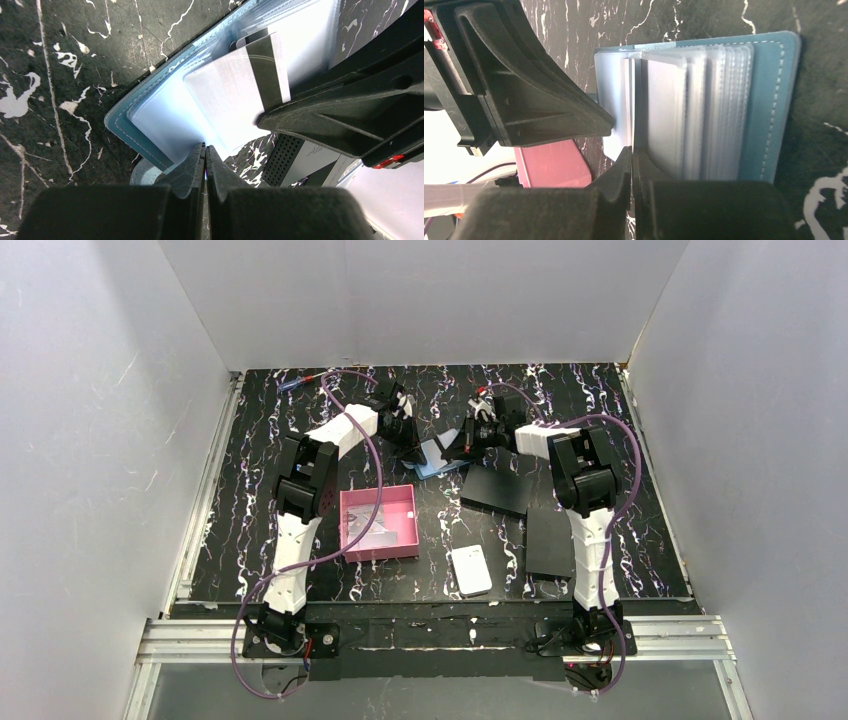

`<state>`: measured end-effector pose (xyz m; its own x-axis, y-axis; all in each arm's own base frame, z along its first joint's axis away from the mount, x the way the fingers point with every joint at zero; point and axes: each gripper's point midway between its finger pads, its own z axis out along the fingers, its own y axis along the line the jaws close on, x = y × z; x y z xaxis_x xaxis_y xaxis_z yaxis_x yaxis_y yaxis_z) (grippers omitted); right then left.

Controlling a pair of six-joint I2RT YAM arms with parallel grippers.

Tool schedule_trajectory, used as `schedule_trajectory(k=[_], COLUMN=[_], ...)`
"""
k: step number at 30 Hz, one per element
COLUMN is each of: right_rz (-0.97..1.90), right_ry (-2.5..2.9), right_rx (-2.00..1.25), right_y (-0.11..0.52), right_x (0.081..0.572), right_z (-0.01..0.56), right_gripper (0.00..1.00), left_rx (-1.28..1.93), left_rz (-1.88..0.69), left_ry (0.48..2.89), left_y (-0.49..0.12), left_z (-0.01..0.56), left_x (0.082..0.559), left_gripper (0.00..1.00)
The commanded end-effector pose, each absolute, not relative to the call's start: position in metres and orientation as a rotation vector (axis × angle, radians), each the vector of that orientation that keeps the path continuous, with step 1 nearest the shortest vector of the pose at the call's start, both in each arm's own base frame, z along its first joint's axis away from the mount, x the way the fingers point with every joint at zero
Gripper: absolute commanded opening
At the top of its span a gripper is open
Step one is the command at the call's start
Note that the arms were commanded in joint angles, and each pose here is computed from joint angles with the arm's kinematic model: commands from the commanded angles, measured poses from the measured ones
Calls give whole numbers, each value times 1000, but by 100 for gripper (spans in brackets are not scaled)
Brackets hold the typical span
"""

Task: Put the credit cards into the card holder
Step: Insert the credit card into the card holder.

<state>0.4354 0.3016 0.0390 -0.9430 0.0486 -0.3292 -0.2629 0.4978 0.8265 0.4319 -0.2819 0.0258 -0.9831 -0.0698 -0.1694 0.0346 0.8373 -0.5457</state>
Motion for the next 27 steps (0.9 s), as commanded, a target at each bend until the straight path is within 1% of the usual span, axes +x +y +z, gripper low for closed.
schedule_trajectory(k=[1,3,7,11,17,20,22,23,25,27], right_rz=[1375,1317,1130,993,880,890,902,909,926,932], right_ry=[2402,2436,2498,2546,2534,2522,2512,2511,2512,2516], right_rx=[-211,-247,-295,-336,-394,-405,-411,-410,-408,-397], right_y=[309,304,289,277,268,272,275,277,281,283], right_x=[433,433,440,439,445,449,454,455,456,457], right_z=[45,49,59,63,75,77,77,76,74,70], right_gripper=[13,18,33,45,56,56,54,52,44,40], left_rx=[-30,-25,-15,-11,-4,-2,2,2,4,5], left_rz=[-757,-761,-754,-758,-767,-768,-771,-772,-775,-775], left_ry=[2899,2898,2896,2898,2895,2893,2889,2890,2888,2890], left_y=[-268,-268,-267,-267,-268,-268,-268,-269,-269,-269], left_z=[11,11,12,12,12,13,14,15,15,15], left_x=[425,425,424,423,424,424,425,424,425,424], left_gripper=[0,0,0,0,0,0,0,0,0,0])
